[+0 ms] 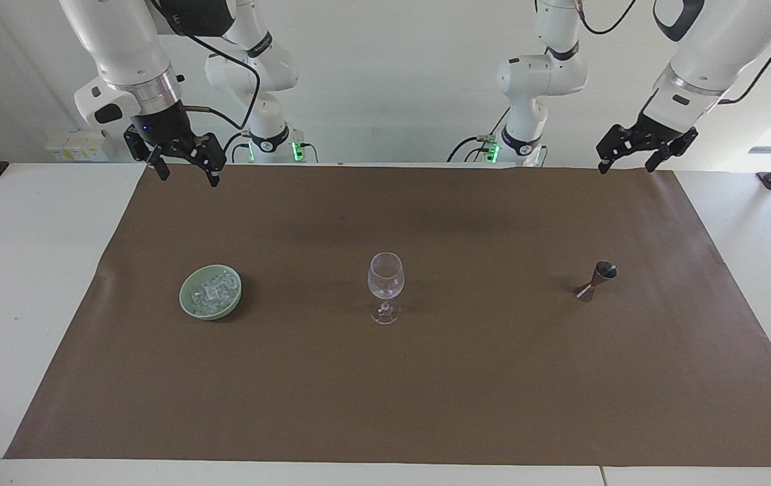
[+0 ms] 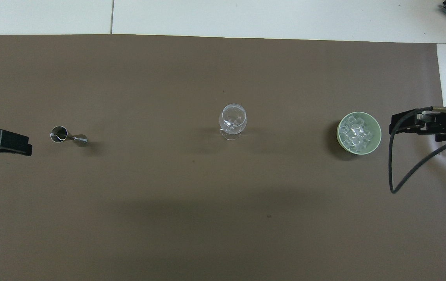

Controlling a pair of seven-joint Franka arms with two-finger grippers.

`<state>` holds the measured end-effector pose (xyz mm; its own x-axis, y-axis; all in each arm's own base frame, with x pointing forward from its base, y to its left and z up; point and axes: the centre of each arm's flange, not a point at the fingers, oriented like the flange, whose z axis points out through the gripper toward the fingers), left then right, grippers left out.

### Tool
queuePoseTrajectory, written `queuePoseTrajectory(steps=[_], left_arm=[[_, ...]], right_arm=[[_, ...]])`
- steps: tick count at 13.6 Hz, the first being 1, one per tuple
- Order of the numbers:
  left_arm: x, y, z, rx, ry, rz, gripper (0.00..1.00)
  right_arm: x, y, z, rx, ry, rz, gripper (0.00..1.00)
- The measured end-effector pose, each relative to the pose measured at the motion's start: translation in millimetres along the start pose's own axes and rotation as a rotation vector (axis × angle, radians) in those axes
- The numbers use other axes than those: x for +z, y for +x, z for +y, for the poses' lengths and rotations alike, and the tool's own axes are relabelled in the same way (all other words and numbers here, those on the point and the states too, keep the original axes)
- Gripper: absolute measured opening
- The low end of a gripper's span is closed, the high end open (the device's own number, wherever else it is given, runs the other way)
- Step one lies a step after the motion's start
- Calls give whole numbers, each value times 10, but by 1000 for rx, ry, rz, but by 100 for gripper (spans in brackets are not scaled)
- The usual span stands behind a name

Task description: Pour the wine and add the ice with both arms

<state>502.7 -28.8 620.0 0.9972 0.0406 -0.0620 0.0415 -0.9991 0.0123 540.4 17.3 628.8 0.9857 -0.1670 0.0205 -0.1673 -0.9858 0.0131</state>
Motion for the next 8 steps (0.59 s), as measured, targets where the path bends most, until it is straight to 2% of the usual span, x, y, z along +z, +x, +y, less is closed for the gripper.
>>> queuePoseTrajectory(steps=[2,8], left_arm=[[33,-25,-12,-101,-17,0,100],[45,-50,-465,-494,-182,-42,100]], right_arm=[[0,0,0,0,0,0,100],[0,0,0,0,0,0,100]])
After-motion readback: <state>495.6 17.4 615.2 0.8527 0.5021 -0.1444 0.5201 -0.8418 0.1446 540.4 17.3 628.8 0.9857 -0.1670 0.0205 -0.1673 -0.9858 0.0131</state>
